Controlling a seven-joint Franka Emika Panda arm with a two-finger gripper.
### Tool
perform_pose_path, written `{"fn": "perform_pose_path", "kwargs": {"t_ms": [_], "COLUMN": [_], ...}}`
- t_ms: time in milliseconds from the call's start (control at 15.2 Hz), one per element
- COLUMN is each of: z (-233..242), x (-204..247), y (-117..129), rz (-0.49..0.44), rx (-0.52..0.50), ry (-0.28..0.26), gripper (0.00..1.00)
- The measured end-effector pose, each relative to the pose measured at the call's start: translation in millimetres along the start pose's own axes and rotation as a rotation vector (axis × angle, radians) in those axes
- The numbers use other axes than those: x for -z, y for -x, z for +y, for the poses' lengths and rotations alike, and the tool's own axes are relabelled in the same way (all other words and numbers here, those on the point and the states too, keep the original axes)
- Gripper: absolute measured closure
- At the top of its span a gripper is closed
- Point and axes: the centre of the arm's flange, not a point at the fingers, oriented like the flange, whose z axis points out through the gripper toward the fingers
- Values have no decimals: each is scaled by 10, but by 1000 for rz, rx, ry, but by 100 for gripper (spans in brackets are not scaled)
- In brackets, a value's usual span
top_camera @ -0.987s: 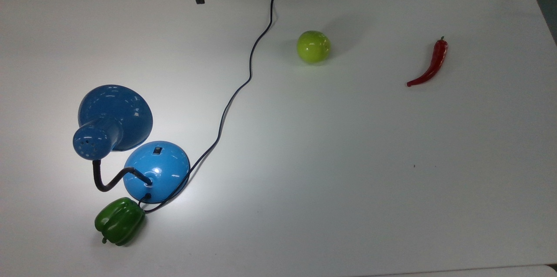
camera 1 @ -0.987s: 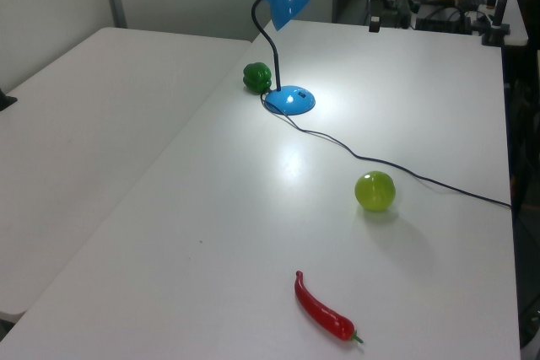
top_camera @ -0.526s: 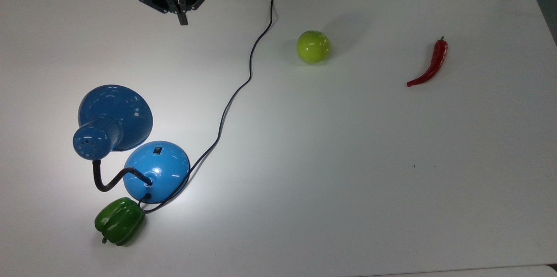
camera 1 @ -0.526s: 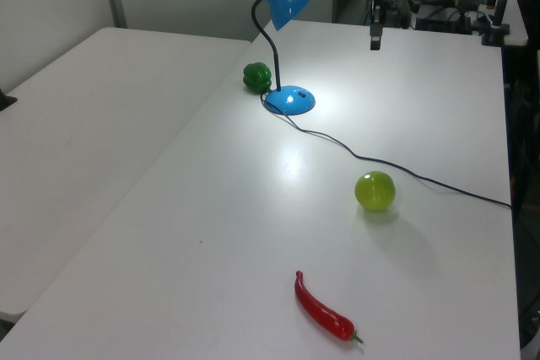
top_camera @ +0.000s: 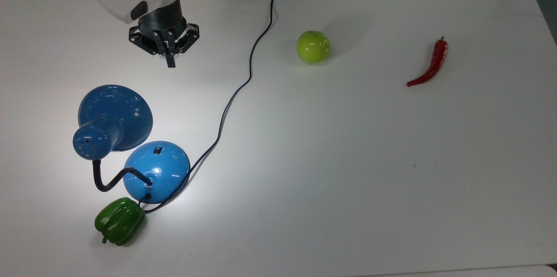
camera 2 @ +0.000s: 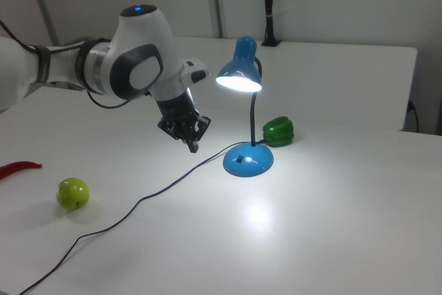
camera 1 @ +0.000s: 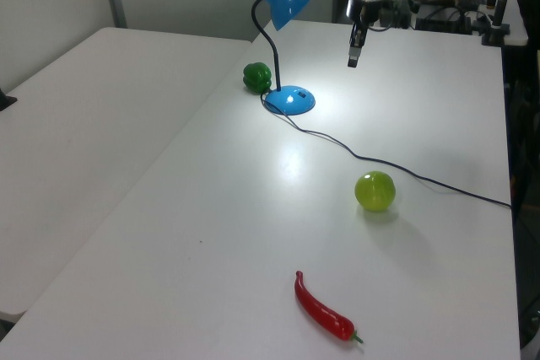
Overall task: Turn off lamp
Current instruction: 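Move the gripper down toward the switch on the blue lamp base, then press down on the lamp base switch with the gripper fingertips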
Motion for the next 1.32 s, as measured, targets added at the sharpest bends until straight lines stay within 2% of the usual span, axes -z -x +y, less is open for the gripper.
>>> {"fn": "perform_pose_path", "kwargs": {"t_ms": [263, 921, 1316], "z": [93, 238, 274], "x": [-323, -923, -1184], "y": [-8, -191, -265], "rz": [81, 280, 320], "rx": [-13, -75, -92], "ry": [34, 80, 95], "gripper": [99, 99, 99]}}
